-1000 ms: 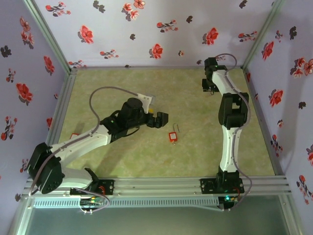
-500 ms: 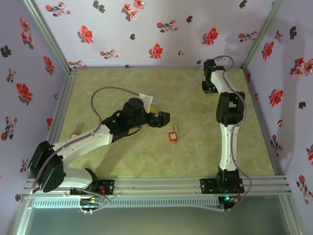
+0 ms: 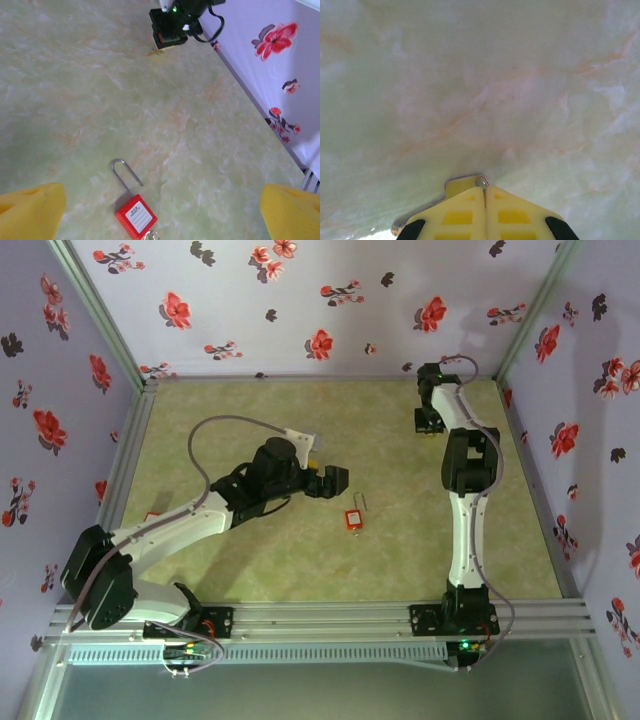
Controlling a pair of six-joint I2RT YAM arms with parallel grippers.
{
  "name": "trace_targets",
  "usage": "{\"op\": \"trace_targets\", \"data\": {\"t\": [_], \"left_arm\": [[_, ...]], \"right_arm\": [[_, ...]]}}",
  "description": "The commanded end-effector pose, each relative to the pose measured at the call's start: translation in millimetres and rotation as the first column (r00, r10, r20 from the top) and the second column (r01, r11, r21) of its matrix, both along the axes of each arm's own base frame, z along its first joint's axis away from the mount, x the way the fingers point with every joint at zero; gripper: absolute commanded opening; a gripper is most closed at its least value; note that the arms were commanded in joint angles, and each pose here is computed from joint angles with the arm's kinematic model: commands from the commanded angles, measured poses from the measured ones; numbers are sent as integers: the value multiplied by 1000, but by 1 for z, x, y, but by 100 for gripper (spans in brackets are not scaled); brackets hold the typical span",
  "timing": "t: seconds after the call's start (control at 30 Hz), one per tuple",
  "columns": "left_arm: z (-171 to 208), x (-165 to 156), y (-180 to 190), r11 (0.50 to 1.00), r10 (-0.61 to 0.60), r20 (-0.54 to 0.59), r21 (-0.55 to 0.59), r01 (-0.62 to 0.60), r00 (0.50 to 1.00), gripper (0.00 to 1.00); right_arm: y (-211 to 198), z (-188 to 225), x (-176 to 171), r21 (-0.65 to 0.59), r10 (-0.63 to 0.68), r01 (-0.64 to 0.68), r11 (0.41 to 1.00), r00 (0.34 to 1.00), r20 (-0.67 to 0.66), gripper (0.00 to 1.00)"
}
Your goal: Unlock with the key
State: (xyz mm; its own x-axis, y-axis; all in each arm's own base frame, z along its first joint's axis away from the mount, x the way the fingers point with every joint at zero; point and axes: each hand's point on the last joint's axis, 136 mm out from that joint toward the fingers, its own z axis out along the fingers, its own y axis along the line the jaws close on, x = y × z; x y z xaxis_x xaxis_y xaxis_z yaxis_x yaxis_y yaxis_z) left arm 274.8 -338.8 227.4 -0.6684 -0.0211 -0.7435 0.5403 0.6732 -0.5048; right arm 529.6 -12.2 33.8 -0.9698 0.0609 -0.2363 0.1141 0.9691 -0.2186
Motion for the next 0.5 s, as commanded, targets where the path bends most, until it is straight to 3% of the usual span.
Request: {"op": "trace_targets", "data": {"t": [0.0, 0.17, 0.3, 0.47], "left_arm": [[18, 17, -4, 992, 63, -71, -109, -70, 996, 99], [43, 42, -20, 922, 87, -278, -341, -183, 957, 99], [54, 55, -44, 842, 31, -446, -470, -264, 895, 98], [57, 67, -76, 700, -136, -589, -626, -343, 797, 91]], "right_arm": [[10, 78, -14, 104, -59, 46, 993, 990, 125, 0], [48, 151, -54, 390, -174, 45, 920, 936, 305, 0], [104, 207, -96, 656, -234, -121, 745, 874, 426, 0], [160, 239, -144, 750, -231, -270, 604, 842, 488, 0]]}}
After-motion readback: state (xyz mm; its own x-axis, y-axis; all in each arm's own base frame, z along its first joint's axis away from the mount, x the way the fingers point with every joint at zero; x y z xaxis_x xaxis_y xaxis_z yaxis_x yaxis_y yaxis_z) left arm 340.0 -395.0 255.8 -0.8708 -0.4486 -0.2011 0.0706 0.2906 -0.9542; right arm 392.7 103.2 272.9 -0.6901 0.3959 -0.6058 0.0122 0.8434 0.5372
